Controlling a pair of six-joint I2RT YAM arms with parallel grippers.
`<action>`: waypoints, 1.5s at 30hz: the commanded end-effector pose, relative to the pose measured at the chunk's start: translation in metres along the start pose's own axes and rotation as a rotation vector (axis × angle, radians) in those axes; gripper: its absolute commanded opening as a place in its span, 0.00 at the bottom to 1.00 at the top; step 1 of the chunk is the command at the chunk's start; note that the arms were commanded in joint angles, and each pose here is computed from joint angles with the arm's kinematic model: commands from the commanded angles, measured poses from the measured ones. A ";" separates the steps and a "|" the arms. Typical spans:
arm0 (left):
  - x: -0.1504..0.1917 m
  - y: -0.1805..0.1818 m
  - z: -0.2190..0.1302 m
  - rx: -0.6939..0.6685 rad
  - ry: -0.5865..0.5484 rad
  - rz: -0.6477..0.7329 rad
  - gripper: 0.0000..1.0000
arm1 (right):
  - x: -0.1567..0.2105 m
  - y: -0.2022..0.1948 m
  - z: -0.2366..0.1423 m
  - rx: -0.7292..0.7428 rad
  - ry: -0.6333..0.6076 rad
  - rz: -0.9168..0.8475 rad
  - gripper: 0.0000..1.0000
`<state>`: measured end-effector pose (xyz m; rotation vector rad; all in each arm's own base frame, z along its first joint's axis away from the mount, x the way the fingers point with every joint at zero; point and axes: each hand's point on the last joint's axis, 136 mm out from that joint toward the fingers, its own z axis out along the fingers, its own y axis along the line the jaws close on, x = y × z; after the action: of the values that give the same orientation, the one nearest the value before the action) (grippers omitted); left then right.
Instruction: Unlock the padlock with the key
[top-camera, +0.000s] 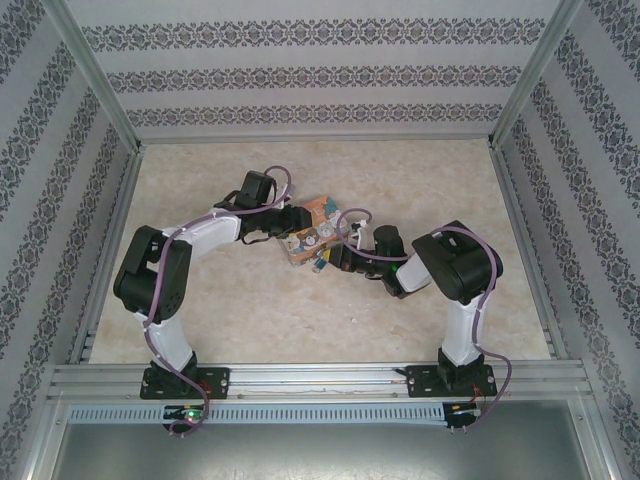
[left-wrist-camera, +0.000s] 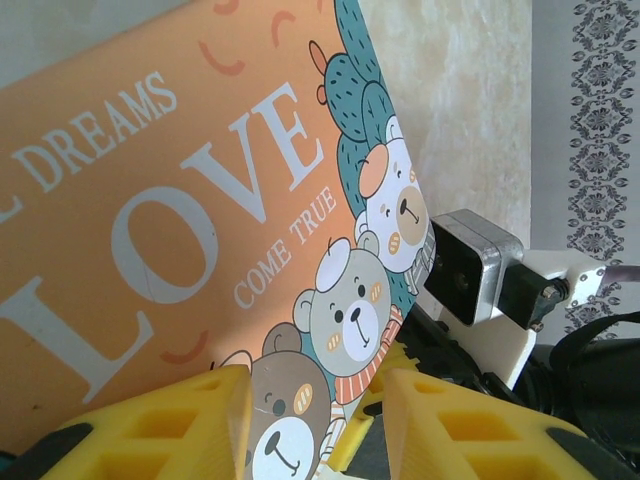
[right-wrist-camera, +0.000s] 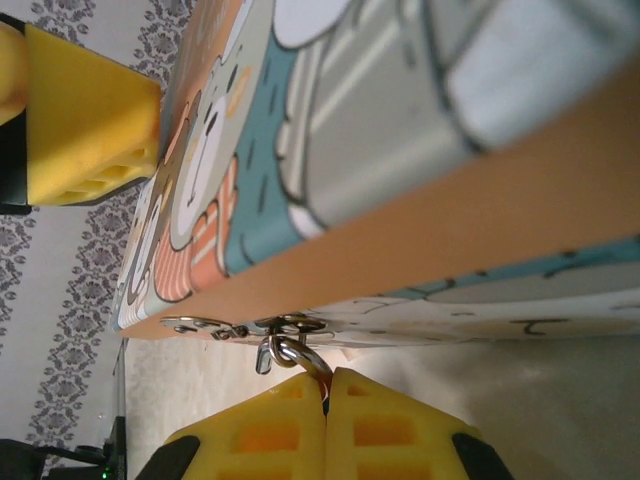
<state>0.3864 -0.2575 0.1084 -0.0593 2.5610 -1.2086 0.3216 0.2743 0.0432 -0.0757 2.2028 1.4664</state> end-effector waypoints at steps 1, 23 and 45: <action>0.035 0.028 0.007 -0.073 0.087 -0.100 0.39 | -0.023 0.012 -0.002 -0.044 -0.126 0.006 0.00; 0.040 0.028 0.004 -0.062 0.076 -0.112 0.40 | -0.048 0.000 -0.019 -0.028 -0.265 0.162 0.00; -0.007 -0.008 -0.049 -0.020 -0.118 -0.028 0.49 | -0.045 0.013 -0.070 0.117 -0.249 0.020 0.00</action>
<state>0.3770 -0.2423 0.1327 -0.1514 2.5083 -1.2101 0.3387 0.2127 0.0901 0.2278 2.0639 1.3271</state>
